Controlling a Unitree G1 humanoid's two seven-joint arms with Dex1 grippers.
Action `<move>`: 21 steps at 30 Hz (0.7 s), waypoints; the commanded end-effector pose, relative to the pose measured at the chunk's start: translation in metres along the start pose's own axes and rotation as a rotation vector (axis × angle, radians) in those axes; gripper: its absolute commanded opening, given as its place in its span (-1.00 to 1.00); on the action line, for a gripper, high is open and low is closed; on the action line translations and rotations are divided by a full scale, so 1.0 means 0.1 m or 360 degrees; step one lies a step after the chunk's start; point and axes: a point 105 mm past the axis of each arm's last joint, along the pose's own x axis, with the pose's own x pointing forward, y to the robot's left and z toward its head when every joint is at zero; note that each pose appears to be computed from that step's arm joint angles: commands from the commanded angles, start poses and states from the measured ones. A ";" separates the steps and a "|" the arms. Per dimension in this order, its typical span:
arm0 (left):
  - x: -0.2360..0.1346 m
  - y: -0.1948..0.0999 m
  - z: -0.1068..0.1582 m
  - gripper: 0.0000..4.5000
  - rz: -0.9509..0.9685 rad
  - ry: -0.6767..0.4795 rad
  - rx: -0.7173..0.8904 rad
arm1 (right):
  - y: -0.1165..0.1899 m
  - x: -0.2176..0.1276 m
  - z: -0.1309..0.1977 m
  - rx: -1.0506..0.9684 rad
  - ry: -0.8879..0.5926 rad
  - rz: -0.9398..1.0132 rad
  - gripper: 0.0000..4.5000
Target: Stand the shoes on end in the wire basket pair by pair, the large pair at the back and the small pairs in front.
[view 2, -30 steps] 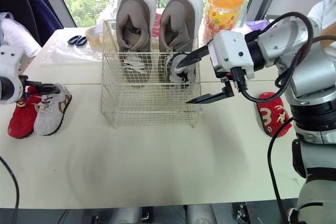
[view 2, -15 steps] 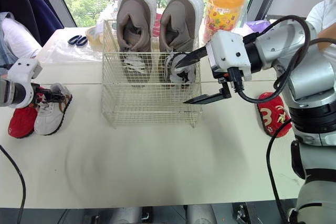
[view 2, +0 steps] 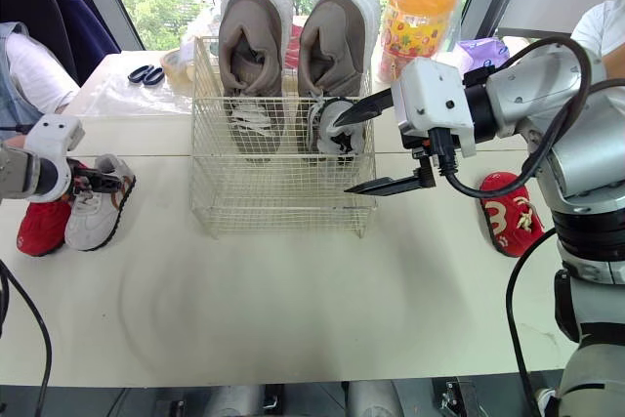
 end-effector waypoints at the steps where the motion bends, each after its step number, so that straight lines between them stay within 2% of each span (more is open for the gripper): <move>1: -0.04 0.06 0.01 1.00 0.0029 -0.0022 -0.0021 | -0.02 -0.09 0.09 -0.0068 -0.0003 -0.0056 0.97; 3: -0.02 0.05 -0.02 1.00 0.0029 -0.0011 -0.0027 | -0.02 -0.09 0.09 -0.0068 0.0002 -0.0059 0.97; 5: 0.00 0.06 -0.04 0.76 0.0037 -0.0009 -0.0037 | -0.02 -0.09 0.09 -0.0067 0.0004 -0.0060 1.00; 7: 0.02 0.08 -0.04 0.44 0.0045 -0.0010 -0.0059 | -0.02 -0.09 0.08 -0.0066 0.0011 -0.0063 1.00; 9: 0.02 0.08 -0.04 -0.04 0.0046 -0.0017 -0.0076 | -0.03 -0.09 0.07 -0.0065 0.0018 -0.0067 1.00; 13: -0.03 0.09 0.08 -0.78 0.0057 -0.0109 -0.0104 | -0.03 -0.09 0.05 -0.0062 0.0025 -0.0069 1.00; 15: -0.12 0.07 0.31 -0.96 0.0056 -0.0279 -0.0117 | -0.04 -0.09 0.05 -0.0057 0.0025 -0.0070 1.00; 19: -0.58 -0.21 1.02 -0.96 -0.0105 -0.0953 -0.0184 | -0.05 -0.09 0.03 -0.0045 0.0024 -0.0077 1.00; 21: -0.88 -0.41 1.27 -0.96 -0.0268 -0.1305 -0.0263 | -0.06 -0.08 0.03 -0.0041 0.0021 -0.0081 1.00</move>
